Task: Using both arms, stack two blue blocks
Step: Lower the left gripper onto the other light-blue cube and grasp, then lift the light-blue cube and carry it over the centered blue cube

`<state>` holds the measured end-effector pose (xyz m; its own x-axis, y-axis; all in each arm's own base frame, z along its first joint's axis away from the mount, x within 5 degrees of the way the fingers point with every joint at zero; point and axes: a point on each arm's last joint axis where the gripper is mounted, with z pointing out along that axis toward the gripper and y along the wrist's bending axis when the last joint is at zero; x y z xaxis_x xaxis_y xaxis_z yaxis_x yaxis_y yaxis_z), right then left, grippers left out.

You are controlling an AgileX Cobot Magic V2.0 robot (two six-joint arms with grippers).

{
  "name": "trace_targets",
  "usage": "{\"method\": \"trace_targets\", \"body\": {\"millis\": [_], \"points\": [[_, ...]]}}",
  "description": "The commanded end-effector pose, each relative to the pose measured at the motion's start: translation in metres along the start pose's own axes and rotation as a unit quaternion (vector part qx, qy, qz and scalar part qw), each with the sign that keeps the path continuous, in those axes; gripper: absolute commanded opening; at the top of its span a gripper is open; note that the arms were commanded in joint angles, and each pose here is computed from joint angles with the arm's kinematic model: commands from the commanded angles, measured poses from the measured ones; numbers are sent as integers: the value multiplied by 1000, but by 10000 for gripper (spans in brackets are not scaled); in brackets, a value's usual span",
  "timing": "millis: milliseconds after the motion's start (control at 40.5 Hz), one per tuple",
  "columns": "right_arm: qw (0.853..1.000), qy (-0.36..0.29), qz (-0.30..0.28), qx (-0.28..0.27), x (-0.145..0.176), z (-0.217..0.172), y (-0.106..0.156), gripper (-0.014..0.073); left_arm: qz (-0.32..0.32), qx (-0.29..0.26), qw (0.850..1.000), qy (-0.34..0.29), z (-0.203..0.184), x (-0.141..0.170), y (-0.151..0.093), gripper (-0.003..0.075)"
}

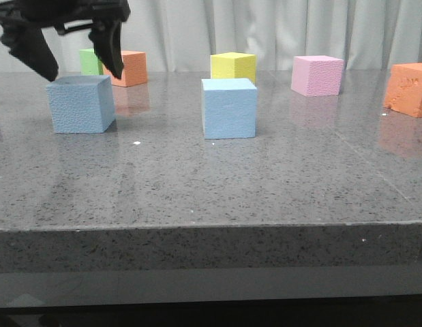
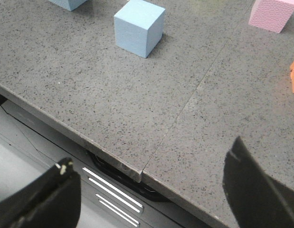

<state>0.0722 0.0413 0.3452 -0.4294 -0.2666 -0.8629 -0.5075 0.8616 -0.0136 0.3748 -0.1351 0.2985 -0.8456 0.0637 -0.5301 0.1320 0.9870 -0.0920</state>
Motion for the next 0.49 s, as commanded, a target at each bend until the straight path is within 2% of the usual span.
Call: {"method": "trace_targets", "body": {"millis": [0,173,370,469], "points": [[999,-44,-7,10,-12,-5,-2,615,-5,11,999,-42,-14,-11,-5,606],[999,-44,-7,10,-12,-5,-2,615,-4,5,1000,-17,6,-8,-5,595],[999,-44,-7,10,-12,-5,-2,615,-5,4,1000,-7,13,-6,-5,478],[999,-44,-7,10,-12,-5,-2,615,-6,6,1000,-9,11,-7,-6,459]]}}
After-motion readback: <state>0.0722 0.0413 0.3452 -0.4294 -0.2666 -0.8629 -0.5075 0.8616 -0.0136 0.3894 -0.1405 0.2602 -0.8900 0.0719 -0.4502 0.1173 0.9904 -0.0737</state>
